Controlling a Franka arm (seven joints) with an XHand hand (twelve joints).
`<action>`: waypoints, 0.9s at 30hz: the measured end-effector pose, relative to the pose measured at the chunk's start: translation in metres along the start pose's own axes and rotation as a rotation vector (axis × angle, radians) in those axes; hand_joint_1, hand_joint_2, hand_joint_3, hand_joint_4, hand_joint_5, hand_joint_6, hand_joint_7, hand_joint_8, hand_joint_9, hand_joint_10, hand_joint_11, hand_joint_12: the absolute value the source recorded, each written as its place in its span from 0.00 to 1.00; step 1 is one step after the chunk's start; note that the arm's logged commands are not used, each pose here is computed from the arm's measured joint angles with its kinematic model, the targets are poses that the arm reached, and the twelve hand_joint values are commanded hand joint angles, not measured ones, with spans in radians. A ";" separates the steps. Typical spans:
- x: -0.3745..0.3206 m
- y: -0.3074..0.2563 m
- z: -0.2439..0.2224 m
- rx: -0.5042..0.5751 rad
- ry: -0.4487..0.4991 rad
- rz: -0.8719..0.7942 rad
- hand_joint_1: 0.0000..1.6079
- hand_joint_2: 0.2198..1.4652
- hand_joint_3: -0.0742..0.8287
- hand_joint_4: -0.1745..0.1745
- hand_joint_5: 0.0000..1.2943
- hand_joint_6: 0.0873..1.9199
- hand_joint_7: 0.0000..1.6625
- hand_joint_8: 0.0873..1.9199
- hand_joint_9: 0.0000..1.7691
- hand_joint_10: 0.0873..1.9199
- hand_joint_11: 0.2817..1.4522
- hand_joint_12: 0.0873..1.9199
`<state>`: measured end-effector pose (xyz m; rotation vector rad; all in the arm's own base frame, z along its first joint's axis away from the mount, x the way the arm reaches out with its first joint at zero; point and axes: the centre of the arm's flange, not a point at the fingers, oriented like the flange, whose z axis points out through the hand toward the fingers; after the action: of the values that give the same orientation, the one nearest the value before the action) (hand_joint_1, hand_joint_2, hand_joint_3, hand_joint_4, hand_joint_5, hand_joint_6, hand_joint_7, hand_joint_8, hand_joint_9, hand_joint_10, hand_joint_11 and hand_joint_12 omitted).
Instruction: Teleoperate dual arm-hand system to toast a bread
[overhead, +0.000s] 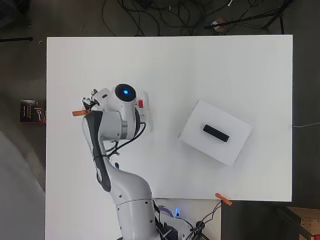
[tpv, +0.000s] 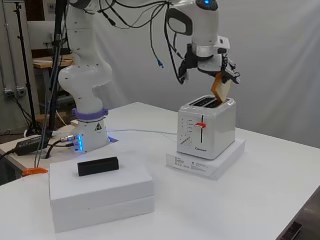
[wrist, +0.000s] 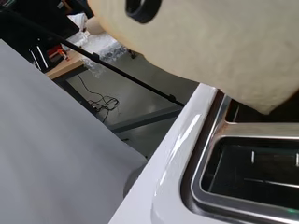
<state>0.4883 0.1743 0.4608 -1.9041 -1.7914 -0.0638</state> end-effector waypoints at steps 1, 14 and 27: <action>0.002 0.001 0.001 0.001 0.001 -0.006 0.78 0.73 0.08 0.10 0.64 0.69 0.67 0.29 0.60 0.09 0.29 0.00; -0.003 0.014 0.015 0.067 -0.041 0.059 0.07 0.49 0.09 0.48 0.10 0.00 0.11 0.00 0.14 0.00 0.03 0.00; -0.035 0.026 0.021 0.083 -0.081 0.188 0.08 0.63 0.09 0.40 0.21 0.00 0.14 0.00 0.16 0.00 0.03 0.00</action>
<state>0.5024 0.1508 0.4205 -2.0313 -1.6302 0.1539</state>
